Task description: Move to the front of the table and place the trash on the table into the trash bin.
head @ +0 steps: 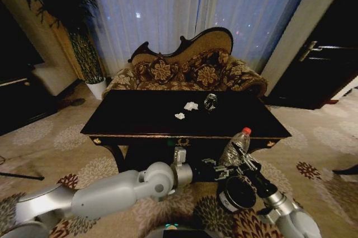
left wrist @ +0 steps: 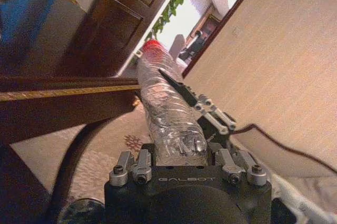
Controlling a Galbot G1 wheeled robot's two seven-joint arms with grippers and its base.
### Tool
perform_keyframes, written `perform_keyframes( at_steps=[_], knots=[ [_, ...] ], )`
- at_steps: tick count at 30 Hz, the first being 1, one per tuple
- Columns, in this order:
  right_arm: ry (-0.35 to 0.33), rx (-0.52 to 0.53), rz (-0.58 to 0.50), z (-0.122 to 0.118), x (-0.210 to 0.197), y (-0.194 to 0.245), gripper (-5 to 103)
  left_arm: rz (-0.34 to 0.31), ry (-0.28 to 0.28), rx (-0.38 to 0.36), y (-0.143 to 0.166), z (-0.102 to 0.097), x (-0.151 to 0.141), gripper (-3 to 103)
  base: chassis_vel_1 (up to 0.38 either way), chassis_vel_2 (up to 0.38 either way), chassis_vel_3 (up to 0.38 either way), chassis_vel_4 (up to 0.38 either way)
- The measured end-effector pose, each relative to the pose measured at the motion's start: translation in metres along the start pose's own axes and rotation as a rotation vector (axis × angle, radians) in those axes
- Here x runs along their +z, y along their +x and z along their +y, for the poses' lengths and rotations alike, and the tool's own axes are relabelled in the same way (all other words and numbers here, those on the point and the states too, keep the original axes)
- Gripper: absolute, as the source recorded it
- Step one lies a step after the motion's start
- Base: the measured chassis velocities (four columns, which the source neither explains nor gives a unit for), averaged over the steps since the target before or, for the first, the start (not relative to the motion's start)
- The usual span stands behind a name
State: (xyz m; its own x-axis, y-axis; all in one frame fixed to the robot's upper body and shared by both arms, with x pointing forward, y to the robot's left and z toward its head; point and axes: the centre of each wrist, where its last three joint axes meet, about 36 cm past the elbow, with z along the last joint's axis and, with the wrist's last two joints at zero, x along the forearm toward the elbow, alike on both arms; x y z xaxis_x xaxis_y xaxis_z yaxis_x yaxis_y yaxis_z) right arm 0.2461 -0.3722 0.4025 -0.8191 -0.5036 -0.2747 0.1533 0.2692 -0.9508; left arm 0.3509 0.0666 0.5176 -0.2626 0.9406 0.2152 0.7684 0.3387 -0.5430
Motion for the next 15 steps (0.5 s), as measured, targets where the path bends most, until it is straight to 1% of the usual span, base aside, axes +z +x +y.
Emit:
perform_keyframes(
  at_steps=[1, 3, 4, 6, 7, 9, 11, 13, 15],
  knots=[
    [0.0, 0.0, 0.0, 0.0, 0.0, 0.0, 32, -0.003, -0.01, -0.007, 0.002, 0.0, -0.001, 47, 0.0, 0.0, 0.0, 0.0],
    [-0.003, -0.002, 0.001, 0.0, -0.001, 0.001, 32, -0.019, -0.046, -0.036, 0.009, 0.0, -0.004, 58, 0.0, 0.0, 0.0, 0.0],
    [-0.003, -0.002, 0.001, 0.0, -0.001, 0.001, 32, -0.019, -0.046, -0.036, 0.009, 0.0, -0.004, 58, 0.0, 0.0, 0.0, 0.0],
    [-0.01, -0.001, 0.005, 0.001, -0.001, 0.002, 30, -0.044, -0.108, -0.067, 0.018, -0.001, -0.009, 69, 0.0, 0.0, 0.0, 0.0],
    [-0.013, -0.001, 0.008, 0.002, -0.001, 0.003, 27, -0.051, -0.122, -0.077, 0.021, -0.001, -0.011, 74, 0.0, 0.0, 0.0, 0.0],
    [-0.015, -0.001, 0.01, 0.002, -0.001, 0.004, 27, -0.057, -0.132, -0.086, 0.024, -0.001, -0.012, 74, 0.0, 0.0, 0.0, 0.0],
    [-0.016, -0.002, 0.011, 0.003, -0.001, 0.004, 26, -0.072, -0.164, -0.116, 0.035, 0.0, -0.014, 85, 0.0, 0.0, 0.0, 0.0],
    [-0.017, -0.007, 0.009, 0.003, 0.0, 0.003, 26, -0.08, -0.178, -0.142, 0.045, 0.001, -0.013, 95, 0.0, 0.0, 0.0, 0.0],
    [-0.016, -0.007, 0.008, 0.002, 0.0, 0.002, 26, -0.08, -0.179, -0.149, 0.047, 0.001, -0.013, 95, 0.0, 0.0, 0.0, 0.0]
  ],
)
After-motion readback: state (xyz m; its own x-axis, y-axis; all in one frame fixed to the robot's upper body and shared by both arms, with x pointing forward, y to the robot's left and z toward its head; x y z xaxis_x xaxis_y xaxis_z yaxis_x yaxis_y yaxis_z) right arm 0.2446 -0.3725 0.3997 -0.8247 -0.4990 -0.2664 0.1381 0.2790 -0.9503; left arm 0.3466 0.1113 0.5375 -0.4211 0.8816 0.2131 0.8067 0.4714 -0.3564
